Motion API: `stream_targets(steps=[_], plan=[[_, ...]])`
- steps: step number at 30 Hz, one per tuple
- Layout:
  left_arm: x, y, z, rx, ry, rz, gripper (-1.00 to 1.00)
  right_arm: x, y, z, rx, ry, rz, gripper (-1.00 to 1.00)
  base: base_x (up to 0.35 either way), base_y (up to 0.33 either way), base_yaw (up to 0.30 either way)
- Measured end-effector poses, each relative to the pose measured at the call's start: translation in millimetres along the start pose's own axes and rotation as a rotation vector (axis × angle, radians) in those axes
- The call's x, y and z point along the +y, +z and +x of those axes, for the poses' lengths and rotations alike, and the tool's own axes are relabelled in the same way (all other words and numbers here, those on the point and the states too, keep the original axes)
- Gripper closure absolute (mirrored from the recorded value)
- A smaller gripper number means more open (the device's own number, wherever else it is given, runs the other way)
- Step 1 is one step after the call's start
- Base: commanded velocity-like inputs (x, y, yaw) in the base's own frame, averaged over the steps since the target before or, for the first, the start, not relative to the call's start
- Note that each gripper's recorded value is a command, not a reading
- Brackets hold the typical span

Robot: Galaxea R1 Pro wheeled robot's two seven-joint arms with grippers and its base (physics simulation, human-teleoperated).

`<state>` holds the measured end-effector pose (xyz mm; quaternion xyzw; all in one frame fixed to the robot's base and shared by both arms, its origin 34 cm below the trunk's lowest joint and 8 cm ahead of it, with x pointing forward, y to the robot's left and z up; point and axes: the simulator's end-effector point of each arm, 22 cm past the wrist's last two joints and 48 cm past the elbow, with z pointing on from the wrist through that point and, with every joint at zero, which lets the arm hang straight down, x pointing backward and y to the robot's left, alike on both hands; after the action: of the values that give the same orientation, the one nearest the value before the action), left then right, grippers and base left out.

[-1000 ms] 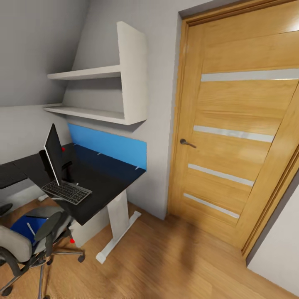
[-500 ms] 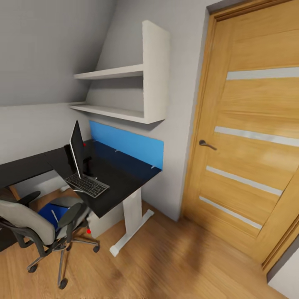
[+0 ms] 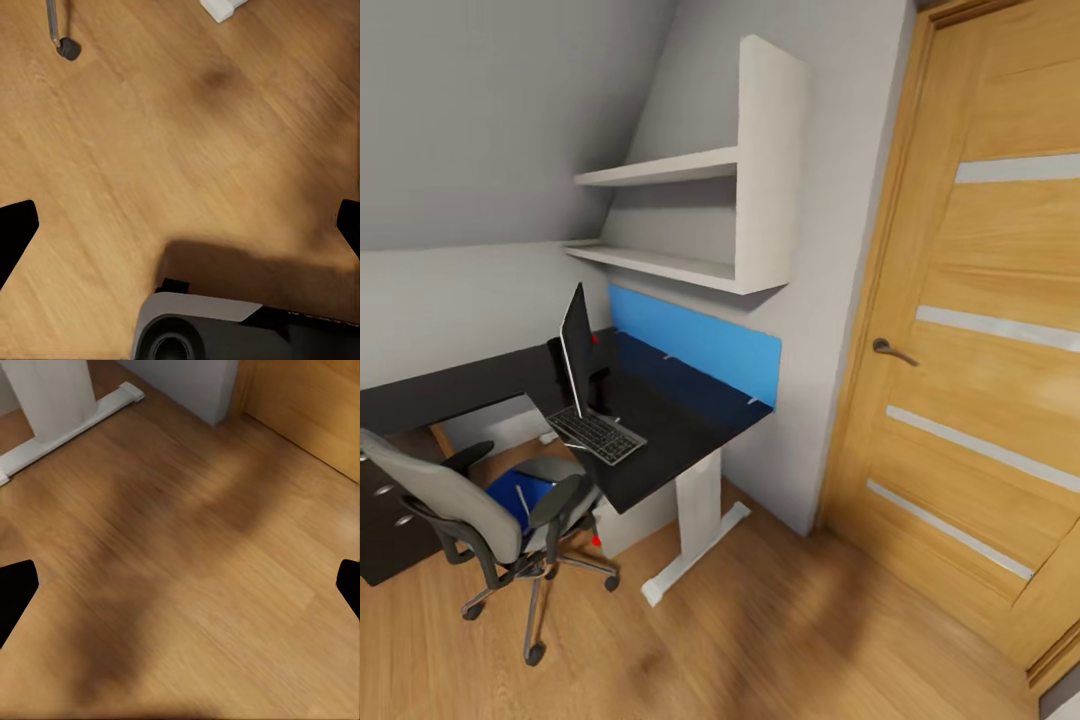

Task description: In the bedroom, organize the workspace by keeping the computer under the desk, ensuring the monitor is on the desk, placing the keyboard on the desk next to the monitor, placing the mouse on the desk next to the keyboard, moving the folder from the swivel chair onto the desk next to the mouse, stacking the notebook on top of the folder with the pen on top of the notebook, and positioning the swivel chair next to the desk.

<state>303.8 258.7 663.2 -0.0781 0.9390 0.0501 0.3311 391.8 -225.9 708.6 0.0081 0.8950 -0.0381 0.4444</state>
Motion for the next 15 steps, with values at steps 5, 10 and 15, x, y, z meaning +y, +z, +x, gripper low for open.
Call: stream_targets(steps=[5,10,15], plan=[[0.3,-0.1,0.5,0.001,0.000,-0.001,-1.00,-0.4,0.0,0.3,0.000,0.000,0.000,-1.00,0.056,-0.157,0.040],[0.1,-0.1,0.6,0.001,0.001,0.000,-1.00,0.0,0.0,0.6,0.002,0.002,0.001,-1.00,0.012,-0.032,0.180],[0.2,-0.1,0.6,0.002,0.001,-0.001,-1.00,0.5,-0.1,0.5,0.001,0.003,0.001,-1.00,0.003,-0.007,0.255]])
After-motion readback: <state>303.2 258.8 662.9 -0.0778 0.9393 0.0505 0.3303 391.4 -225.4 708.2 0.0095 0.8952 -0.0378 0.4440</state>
